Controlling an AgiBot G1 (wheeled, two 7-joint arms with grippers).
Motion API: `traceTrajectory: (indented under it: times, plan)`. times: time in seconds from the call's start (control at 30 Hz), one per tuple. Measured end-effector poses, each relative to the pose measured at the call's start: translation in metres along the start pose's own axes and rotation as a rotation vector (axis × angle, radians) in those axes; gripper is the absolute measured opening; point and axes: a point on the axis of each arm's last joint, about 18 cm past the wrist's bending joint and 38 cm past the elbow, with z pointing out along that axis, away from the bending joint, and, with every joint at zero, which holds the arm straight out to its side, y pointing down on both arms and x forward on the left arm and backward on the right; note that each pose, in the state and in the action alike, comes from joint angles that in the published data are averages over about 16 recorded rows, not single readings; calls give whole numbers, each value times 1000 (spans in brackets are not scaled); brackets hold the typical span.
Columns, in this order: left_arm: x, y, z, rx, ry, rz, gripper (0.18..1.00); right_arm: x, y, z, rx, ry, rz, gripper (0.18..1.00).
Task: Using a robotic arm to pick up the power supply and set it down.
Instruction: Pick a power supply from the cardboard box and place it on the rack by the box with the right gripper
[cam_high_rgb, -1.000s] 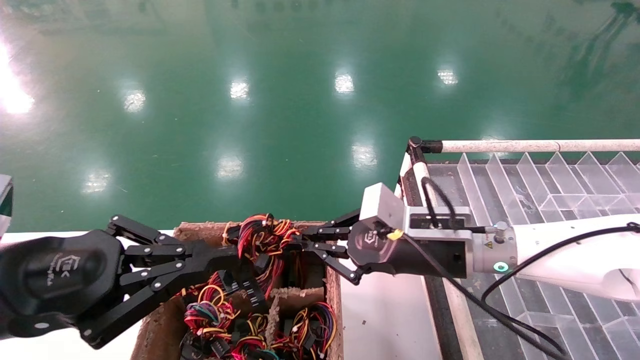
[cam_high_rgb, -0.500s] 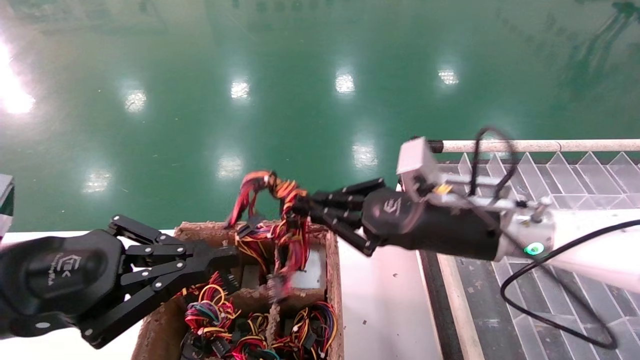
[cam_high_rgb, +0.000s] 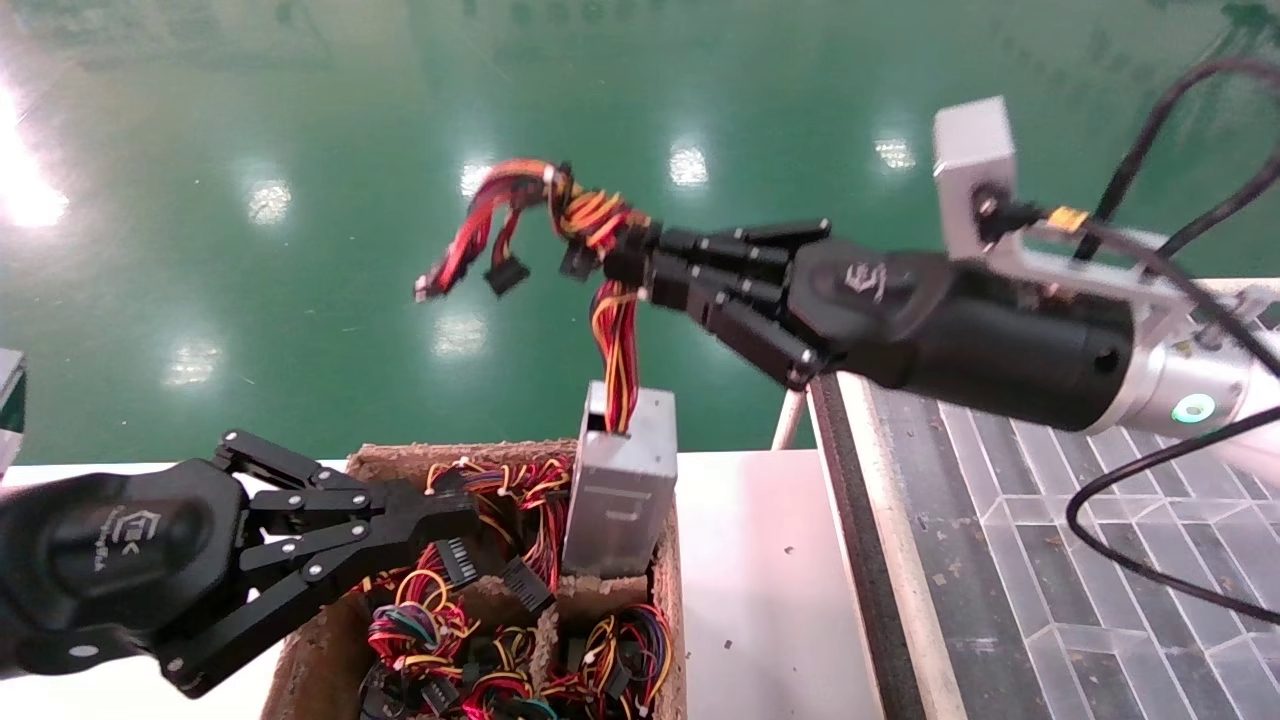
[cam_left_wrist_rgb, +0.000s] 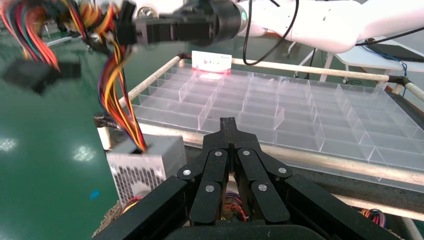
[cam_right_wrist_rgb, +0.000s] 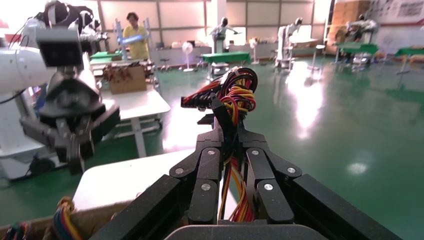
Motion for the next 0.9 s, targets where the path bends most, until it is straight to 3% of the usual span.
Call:
traceTrajectory:
  times: [0.47, 0.9]
  plan:
    - [0, 0, 0, 0, 0, 0, 192, 24, -62, -24, 95, 117, -105, 218]
    - [0, 0, 0, 0, 0, 0, 192, 53, -92, -91, -9, 306, -203, 218]
